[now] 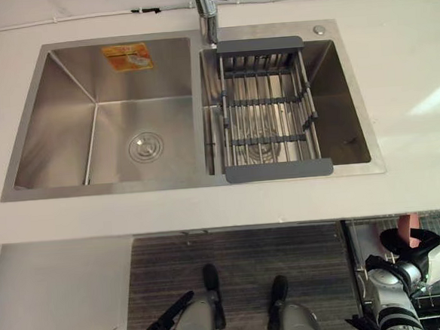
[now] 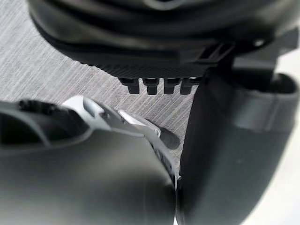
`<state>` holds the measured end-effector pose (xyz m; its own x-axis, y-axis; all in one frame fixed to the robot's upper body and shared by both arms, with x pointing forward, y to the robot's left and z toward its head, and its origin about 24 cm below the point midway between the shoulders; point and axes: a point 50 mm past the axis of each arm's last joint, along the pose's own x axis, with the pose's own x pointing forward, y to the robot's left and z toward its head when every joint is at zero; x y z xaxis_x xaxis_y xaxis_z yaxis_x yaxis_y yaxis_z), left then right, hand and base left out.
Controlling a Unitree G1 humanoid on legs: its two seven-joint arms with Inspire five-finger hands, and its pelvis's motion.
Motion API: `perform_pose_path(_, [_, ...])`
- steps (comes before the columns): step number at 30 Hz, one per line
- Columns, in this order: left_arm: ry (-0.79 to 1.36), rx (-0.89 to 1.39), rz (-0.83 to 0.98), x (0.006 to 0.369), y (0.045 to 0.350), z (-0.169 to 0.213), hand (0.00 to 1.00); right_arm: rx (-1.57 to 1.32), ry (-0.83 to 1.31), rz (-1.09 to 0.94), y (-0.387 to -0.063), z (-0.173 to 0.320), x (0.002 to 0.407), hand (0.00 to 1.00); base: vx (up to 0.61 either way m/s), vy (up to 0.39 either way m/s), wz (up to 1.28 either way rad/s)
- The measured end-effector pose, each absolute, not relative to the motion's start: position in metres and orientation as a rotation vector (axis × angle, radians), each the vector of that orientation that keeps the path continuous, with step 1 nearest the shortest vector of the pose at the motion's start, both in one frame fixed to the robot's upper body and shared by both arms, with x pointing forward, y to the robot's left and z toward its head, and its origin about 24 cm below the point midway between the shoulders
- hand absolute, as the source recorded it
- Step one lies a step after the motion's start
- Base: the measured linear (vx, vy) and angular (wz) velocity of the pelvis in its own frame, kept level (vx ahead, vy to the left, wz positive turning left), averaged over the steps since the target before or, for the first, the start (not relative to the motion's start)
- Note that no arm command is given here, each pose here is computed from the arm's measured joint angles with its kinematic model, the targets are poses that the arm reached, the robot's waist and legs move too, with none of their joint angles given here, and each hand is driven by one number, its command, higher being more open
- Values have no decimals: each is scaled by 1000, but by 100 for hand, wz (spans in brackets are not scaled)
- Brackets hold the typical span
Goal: Walk over to the sink, pick up the cup, carry it to the dishwasher, place the cup inside the dishwasher, then close the dishwasher door
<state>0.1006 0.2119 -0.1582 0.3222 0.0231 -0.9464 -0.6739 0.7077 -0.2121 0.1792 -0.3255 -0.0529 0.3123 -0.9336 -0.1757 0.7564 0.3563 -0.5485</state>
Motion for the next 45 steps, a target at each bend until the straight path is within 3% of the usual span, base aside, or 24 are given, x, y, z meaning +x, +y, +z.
perform_pose_path(14, [1085, -659, 429, 128, 207, -150, 100, -197, 687, -1300, -344, -64, 155, 0, 57, 11, 5])
perform_pose_path(15, [1080, -670, 436, 128, 205, -150, 100, -176, 686, -1323, -346, -63, 153, 100, 15, -13, -9])
perform_pose_path(23, [1071, -678, 452, 129, 207, -150, 100, -96, 666, -1470, -360, -58, 139, 100, -30, -13, -20])
perform_pose_path(32, [1107, -657, 443, 123, 196, -154, 100, -124, 414, -1556, -378, -22, 136, 100, -30, -6, -5])
perform_pose_path(45, [1203, -577, 501, 102, 198, -161, 100, -106, 287, -1606, -360, -13, 126, 100, 19, -10, 4])
